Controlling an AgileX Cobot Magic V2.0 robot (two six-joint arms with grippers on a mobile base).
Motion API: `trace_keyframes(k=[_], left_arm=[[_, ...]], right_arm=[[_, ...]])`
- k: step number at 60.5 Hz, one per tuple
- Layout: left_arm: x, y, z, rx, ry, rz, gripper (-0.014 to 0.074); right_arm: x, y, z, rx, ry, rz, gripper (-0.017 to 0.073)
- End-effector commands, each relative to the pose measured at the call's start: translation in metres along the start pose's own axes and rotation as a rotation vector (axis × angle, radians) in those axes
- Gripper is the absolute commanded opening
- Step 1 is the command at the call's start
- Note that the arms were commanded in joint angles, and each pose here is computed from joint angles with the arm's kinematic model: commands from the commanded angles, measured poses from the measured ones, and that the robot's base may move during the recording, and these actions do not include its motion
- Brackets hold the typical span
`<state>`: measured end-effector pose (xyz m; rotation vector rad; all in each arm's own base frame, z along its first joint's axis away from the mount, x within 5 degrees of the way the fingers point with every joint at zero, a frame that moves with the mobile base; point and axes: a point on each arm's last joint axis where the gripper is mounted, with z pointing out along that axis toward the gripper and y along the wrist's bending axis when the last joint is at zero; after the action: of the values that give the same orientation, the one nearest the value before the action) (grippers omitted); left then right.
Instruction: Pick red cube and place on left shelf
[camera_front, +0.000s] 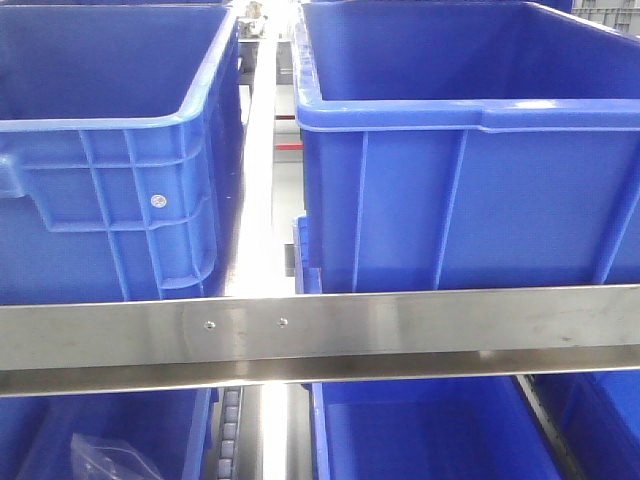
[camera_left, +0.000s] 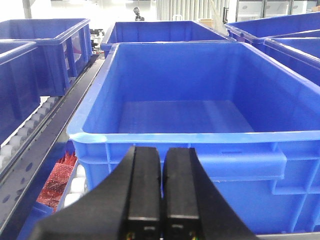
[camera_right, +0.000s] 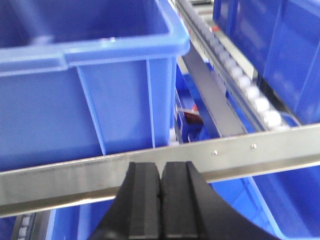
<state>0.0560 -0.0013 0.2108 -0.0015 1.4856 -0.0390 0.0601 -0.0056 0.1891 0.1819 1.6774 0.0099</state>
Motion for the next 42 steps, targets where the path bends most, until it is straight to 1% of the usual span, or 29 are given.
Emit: trace_keyframes(k=[1,9,42], left_arm=[[-0.0002,-0.0002,-0.0009,0.006,-0.075,0.000,0.0101],[-0.0002,-0.0002,-0.0009,0.006,-0.075,0.000,0.0101],[-0.0002,-0.0002,-0.0009,0.006,-0.075,0.000,0.0101]], right_arm=[[-0.0120,0.0002,-0.0032,0.005,-0.100,-0.019,0.0050],[-0.0139,0.0006,-0.0078,0.000,-0.148,-0.020,0.0050],[-0.0154,0.0006,-0.0078,0.000,-0.163,-0.020,0.0050]])
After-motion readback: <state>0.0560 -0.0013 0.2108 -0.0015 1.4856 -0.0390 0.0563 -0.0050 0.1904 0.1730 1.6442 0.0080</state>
